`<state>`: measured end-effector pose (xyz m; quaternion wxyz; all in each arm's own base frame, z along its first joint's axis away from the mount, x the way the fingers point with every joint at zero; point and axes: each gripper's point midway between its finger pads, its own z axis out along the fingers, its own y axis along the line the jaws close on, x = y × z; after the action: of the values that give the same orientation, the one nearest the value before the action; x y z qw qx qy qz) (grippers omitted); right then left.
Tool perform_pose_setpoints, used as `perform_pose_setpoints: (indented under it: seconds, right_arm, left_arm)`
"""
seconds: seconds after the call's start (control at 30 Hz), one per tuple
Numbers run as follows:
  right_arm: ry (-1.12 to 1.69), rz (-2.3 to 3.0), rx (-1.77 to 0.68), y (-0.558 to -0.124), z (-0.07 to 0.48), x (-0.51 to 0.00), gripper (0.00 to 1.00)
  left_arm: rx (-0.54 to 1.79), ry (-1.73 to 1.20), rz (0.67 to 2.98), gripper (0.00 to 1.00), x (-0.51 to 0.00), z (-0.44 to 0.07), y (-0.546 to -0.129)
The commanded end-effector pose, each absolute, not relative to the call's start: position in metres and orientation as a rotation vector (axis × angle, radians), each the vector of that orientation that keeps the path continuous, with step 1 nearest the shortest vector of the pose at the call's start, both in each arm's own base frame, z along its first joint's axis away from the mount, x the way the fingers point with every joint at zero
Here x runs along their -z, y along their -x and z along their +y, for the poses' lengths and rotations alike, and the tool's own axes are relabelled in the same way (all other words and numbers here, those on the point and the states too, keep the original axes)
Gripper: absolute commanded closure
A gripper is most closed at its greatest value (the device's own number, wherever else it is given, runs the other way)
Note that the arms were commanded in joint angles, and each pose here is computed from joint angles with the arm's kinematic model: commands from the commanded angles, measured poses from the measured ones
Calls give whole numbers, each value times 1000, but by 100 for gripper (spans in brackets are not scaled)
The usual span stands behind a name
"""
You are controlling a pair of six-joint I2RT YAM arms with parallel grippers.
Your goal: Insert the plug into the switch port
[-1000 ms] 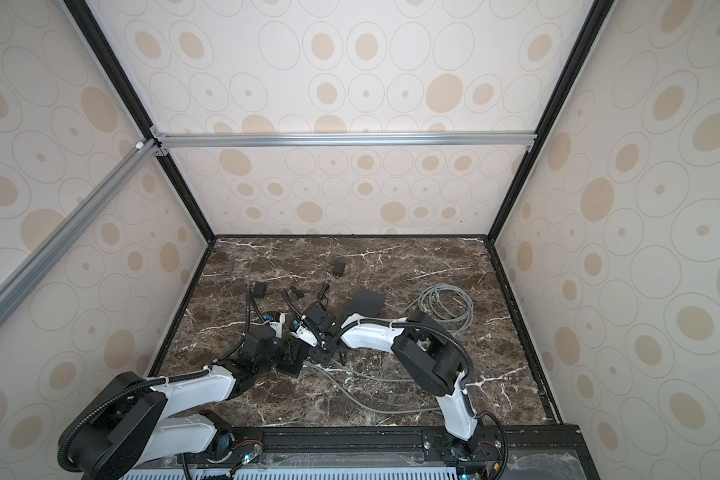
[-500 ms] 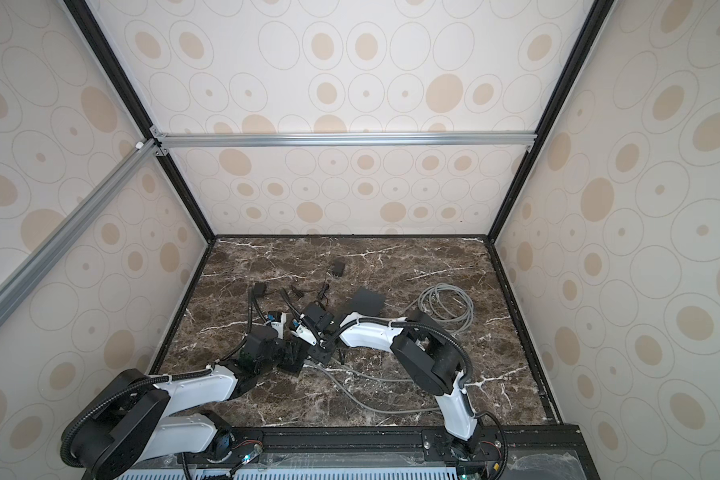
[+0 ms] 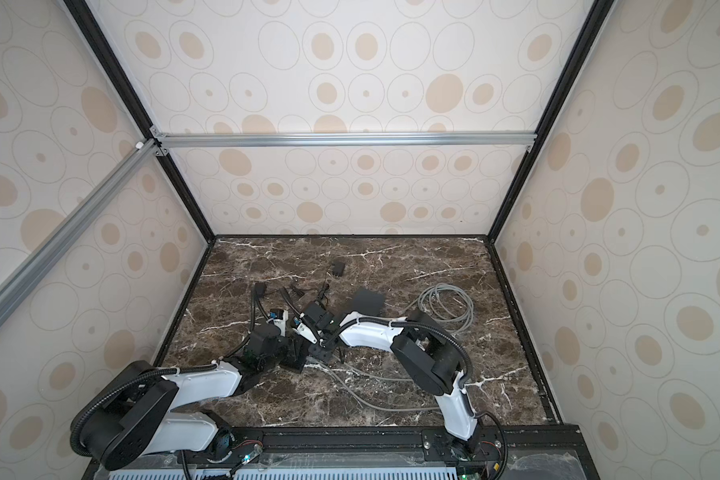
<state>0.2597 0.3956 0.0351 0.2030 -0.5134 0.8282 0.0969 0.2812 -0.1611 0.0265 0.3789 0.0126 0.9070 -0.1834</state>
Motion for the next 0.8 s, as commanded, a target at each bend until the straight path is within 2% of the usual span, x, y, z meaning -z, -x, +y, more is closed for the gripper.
perform_pose_setpoints:
  seconds: [0.0, 0.27, 0.77]
  right_arm:
    - [1187, 1497, -835, -263, 536, -259, 100]
    - [1159, 1561, -832, -263, 528, -247, 100]
    - [1171, 1862, -823, -222, 472, -152, 100]
  left_arm:
    - [803, -367, 2689, 65, 24, -212, -179]
    - [775, -345, 2716, 65, 28, -208, -177]
    - [848, -316, 2654, 64, 12, -213, -177]
